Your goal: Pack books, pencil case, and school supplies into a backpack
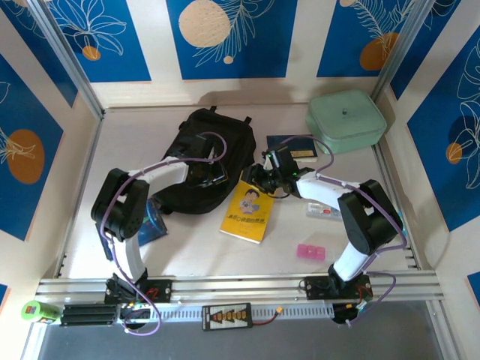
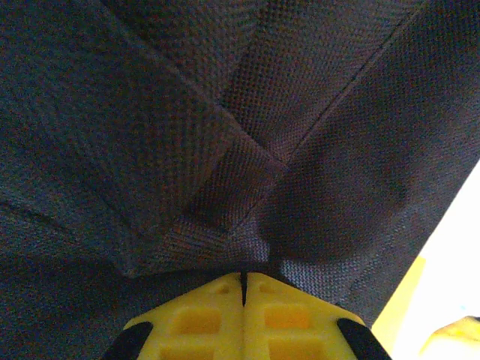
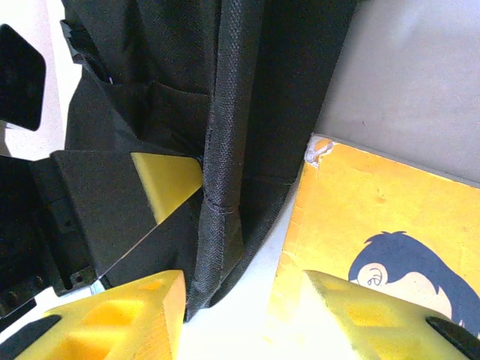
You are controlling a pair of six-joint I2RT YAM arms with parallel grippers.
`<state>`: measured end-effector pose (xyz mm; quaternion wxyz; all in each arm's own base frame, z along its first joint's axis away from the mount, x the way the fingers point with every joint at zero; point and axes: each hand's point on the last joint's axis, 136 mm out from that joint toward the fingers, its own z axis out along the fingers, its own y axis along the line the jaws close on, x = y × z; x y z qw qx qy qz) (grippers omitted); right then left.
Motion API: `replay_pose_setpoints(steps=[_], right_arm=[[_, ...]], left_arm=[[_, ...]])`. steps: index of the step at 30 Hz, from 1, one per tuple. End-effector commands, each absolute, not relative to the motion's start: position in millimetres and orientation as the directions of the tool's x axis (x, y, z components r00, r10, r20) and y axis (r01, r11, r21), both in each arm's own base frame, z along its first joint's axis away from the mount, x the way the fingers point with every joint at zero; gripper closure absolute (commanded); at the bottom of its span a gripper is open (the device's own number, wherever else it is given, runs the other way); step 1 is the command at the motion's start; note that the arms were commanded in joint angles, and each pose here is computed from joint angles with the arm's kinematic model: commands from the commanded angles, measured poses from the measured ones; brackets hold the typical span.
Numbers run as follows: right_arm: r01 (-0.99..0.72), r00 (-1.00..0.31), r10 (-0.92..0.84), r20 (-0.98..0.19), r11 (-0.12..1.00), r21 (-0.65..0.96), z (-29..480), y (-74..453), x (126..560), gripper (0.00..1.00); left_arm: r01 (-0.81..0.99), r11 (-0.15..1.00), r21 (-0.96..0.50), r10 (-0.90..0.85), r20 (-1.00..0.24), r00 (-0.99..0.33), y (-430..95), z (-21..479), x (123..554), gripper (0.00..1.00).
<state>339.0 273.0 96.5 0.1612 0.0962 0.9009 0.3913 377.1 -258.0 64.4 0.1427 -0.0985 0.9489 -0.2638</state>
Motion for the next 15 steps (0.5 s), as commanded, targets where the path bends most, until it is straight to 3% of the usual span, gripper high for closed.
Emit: replay_pose_setpoints(steps=[1,8,15], right_arm=[[0.025,-0.926,0.294,-0.237,0.674,0.738,108.4,272.0,335.6,0.54],[0.047,-0.937,0.29,-0.193,0.654,0.755,109.8,285.3,341.0,0.52],[0.121,-0.946,0.301,-0.122,0.675,0.728,98.7,299.8,352.0,0.46]], left_arm=[[-0.081,0.858,-0.507,-0.242,-0.261,-0.935,-254.6,83.4,372.9,1.0],[-0.062,0.849,-0.525,-0.247,-0.29,-0.925,-246.8,103.8,359.6,1.0],[-0.074,0.855,-0.513,-0.243,-0.271,-0.931,-239.8,93.1,346.7,1.0]])
